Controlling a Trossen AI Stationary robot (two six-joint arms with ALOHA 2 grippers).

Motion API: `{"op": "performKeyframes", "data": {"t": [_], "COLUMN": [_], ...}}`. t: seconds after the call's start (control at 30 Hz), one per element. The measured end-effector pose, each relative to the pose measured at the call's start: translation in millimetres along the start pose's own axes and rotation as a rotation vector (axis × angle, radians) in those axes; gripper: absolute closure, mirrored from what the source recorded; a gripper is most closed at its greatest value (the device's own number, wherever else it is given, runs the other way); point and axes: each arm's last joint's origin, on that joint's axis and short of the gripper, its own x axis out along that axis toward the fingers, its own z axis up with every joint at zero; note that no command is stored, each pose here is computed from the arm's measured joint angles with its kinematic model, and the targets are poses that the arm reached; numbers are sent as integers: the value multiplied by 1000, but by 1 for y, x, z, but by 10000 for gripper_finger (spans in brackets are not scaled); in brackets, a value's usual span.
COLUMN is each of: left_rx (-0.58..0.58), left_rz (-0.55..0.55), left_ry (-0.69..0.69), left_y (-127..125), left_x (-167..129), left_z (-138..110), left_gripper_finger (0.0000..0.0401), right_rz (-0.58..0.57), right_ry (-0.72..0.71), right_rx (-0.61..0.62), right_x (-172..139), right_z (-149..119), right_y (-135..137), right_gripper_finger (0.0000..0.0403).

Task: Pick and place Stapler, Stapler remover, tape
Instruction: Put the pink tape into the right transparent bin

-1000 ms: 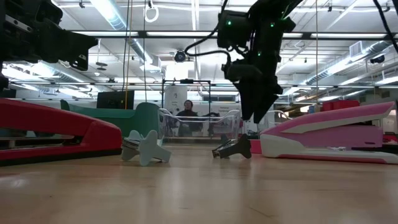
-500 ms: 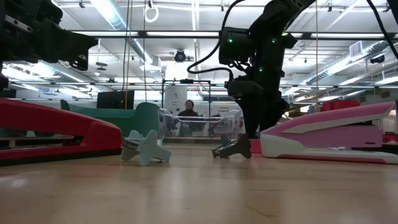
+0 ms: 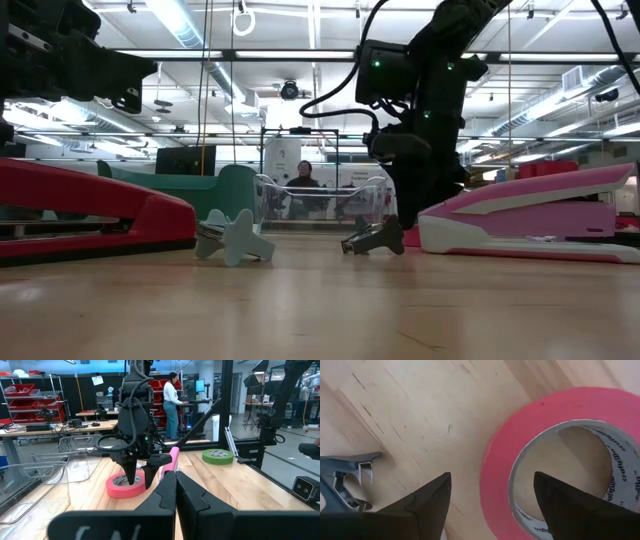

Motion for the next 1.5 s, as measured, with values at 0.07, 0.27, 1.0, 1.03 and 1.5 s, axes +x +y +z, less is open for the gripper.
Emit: {"op": "performKeyframes", "data": {"t": [0.07, 0.27, 1.0, 1.03, 1.5], "left_rx": [0, 0, 0, 0, 0], "left_rz": [0, 0, 0, 0, 0], "left_ry": [0, 0, 0, 0, 0], "left_y": [0, 0, 0, 0, 0], "left_x": [0, 0, 0, 0, 0], "left_z": [0, 0, 0, 0, 0], "left_gripper_finger": [398, 398, 398, 398, 398], "right_rz": [7, 9, -9, -9, -2], "right_ry": [-11, -25, -48, -49, -45], "right_rx": [-1, -9, -53, -55, -79], "right_x": [2, 9, 11, 11, 10], "right_z": [0, -5, -5, -4, -5], "right_y": [0, -3, -3, -3, -3], "right_gripper_finger": [119, 119, 240, 248, 307]}}
